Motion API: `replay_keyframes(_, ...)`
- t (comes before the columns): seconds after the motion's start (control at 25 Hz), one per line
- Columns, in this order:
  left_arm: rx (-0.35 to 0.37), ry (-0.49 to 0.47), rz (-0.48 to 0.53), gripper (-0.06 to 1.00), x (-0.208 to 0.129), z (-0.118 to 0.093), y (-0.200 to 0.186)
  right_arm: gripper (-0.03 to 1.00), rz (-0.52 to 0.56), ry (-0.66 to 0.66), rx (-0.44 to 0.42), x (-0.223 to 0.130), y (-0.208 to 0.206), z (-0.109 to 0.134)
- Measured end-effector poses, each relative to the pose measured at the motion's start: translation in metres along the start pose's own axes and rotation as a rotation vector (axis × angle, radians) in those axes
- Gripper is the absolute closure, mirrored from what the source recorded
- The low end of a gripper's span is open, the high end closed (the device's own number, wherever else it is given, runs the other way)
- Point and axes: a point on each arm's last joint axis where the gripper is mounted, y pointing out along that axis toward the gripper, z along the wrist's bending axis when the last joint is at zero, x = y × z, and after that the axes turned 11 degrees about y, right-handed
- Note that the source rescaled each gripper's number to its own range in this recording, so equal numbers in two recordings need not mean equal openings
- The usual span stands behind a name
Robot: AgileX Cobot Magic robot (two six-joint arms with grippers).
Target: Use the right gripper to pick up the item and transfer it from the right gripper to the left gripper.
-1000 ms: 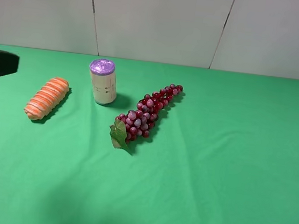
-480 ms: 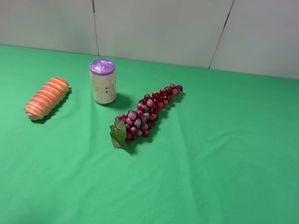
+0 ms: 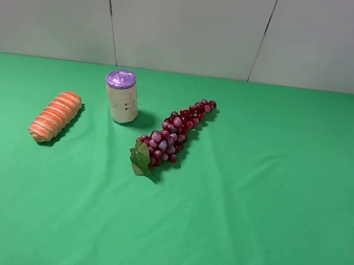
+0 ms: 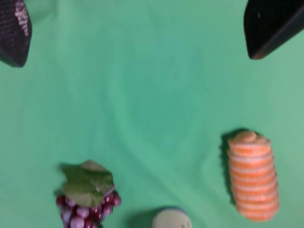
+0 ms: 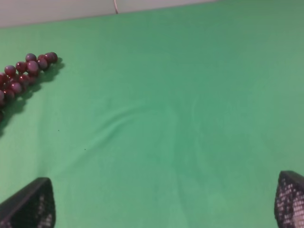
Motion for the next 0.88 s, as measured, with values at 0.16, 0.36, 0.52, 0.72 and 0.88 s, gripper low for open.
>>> replay_keyframes(0.16, -0.007, -0.006, 0.027, -0.06, -0.010, -0.002, 0.000, -0.03, 0.000, 0.000, 0.001, 0.000, 0.000, 0.000)
replay_keyframes(0.36, 0.000, -0.007, -0.004, -0.06, -0.013, -0.003, -0.004, -0.03, 0.000, 0.001, 0.002, 0.000, 0.000, 0.000)
replay_keyframes(0.52, 0.001, -0.006, -0.007, -0.06, -0.013, -0.003, -0.004, -0.03, 0.000, 0.001, 0.002, 0.000, 0.000, 0.000)
replay_keyframes(0.72, 0.001, -0.007, -0.007, -0.06, -0.013, -0.003, -0.004, -0.03, 0.001, 0.001, 0.002, 0.000, 0.000, 0.000)
replay_keyframes(0.88, 0.003, -0.007, -0.018, -0.06, -0.014, -0.003, -0.006, -0.03, 0.001, 0.002, 0.002, 0.000, 0.000, 0.000)
